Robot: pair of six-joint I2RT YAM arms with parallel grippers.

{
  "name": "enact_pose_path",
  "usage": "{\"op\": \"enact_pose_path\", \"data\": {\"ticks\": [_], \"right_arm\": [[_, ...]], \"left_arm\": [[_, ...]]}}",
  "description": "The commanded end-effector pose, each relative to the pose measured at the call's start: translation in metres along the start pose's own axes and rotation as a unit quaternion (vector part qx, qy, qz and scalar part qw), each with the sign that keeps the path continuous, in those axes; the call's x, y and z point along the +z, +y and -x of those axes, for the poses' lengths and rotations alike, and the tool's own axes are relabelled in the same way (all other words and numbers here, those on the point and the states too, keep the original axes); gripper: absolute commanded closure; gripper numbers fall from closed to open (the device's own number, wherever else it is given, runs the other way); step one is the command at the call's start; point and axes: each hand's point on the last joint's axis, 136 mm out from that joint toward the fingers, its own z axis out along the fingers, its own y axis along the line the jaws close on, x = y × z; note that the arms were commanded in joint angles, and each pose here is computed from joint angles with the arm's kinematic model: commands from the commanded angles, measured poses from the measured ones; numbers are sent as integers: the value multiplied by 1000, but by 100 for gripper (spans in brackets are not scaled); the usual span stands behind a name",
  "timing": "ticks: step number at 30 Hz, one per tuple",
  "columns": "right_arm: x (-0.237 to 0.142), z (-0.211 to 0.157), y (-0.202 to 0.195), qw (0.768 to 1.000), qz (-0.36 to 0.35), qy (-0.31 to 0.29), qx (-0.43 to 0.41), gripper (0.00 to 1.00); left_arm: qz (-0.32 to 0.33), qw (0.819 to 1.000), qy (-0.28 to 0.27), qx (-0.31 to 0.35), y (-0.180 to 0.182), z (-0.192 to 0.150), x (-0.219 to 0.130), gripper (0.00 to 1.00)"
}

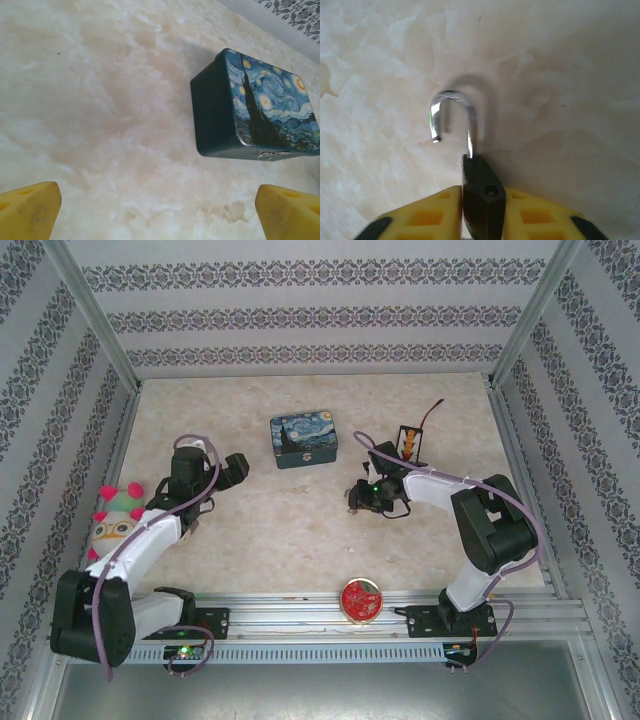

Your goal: Unlock the padlock with the key

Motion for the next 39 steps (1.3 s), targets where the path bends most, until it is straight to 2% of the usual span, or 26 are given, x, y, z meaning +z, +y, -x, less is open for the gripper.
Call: {"op": "enact_pose_path", "data": {"ticks": [1, 7, 12, 15, 20, 23, 24, 25, 26, 32, 39], "right_arm": [[-6, 4, -7, 1000, -23, -7, -1, 61], [-33, 11, -7, 998, -42, -42, -16, 59], [-69, 23, -10, 992, -62, -101, -33, 58], [-91, 33, -18, 986, -69, -148, -37, 57], [-123, 49, -35, 970, -74, -228, -41, 49], [-141, 56, -50, 957, -101, -267, -45, 44], [-147, 58, -52, 952, -107, -282, -50, 42], [-151, 60, -54, 948, -111, -295, -55, 17], [-156, 62, -55, 942, -113, -310, -64, 2], [-186, 72, -59, 903, -144, -390, -113, 2], [-221, 75, -84, 855, -185, -479, -77, 2]], "left_arm": [[47, 999, 1, 24, 25, -8, -12, 1], [80, 996, -20, 39, 43, -8, -27, 1], [113, 990, -54, 67, 56, 1, -35, 1], [115, 984, -96, 92, 59, 9, -36, 1], [100, 970, -180, 127, 55, 27, -46, 1], [118, 961, -201, 146, 61, 32, -50, 1], [127, 959, -205, 151, 65, 32, -49, 1], [131, 957, -207, 153, 68, 31, -48, 1], [132, 956, -211, 155, 71, 30, -47, 1], [116, 951, -228, 176, 74, 29, -33, 1], [91, 952, -231, 180, 74, 37, -14, 1]]}}
